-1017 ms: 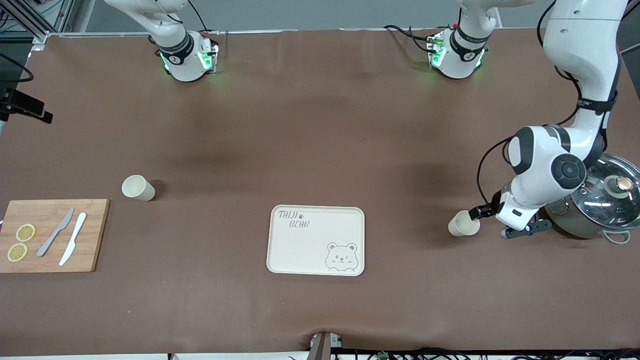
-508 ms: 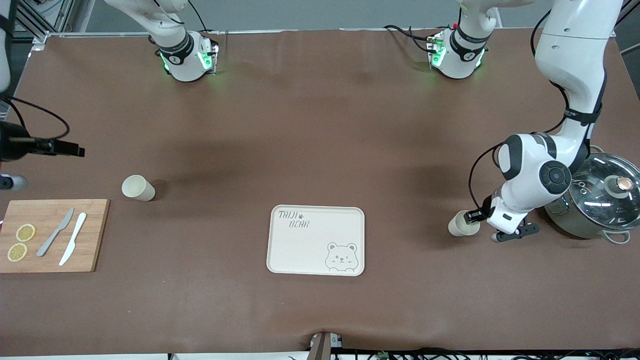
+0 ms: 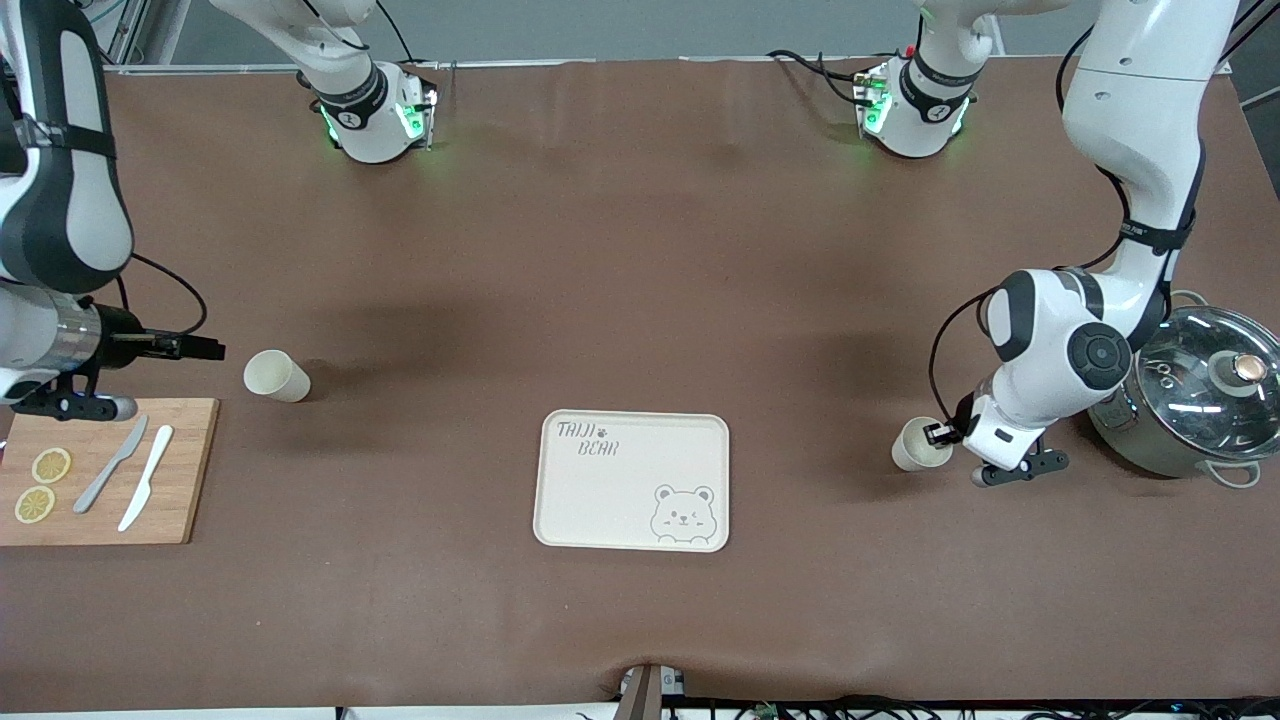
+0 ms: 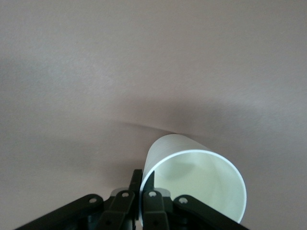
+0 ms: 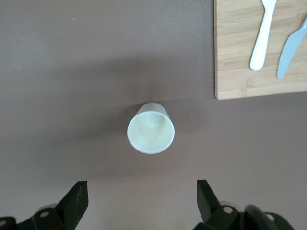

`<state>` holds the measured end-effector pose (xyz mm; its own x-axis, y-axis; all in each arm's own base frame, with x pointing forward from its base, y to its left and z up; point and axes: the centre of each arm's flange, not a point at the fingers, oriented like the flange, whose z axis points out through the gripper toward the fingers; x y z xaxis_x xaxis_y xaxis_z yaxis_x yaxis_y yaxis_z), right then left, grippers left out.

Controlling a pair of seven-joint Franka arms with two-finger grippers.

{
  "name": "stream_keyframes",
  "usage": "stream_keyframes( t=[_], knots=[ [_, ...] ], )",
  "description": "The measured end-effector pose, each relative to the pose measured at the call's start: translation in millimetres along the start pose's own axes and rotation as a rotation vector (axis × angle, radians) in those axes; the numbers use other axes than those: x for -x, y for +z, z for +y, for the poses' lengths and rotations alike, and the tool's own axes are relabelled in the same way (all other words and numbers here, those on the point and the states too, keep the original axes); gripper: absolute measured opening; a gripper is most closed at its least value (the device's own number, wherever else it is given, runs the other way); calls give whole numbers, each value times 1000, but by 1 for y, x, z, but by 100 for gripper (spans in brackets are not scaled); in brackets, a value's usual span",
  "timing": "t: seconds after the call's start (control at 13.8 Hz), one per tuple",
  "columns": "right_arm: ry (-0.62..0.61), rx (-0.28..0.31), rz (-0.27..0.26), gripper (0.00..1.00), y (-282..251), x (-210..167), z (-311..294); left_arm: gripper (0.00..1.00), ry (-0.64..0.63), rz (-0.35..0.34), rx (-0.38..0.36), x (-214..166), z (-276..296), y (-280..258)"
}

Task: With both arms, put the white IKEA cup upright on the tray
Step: 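Carry the cup to the tray while the right gripper grasps the other cup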

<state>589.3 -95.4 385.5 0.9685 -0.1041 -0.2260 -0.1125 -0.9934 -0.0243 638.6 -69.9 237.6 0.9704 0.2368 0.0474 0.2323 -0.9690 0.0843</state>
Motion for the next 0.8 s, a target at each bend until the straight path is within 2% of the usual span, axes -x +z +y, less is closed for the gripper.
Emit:
stream_keyframes(
  t=[0.51,0.8],
  knots=[
    [16,4,82,100,81,7,12,4,-197,77,74,7,116,-37],
    [17,4,83,100,102,14,12,4,-246,77,122,30,210,-24]
  ],
)
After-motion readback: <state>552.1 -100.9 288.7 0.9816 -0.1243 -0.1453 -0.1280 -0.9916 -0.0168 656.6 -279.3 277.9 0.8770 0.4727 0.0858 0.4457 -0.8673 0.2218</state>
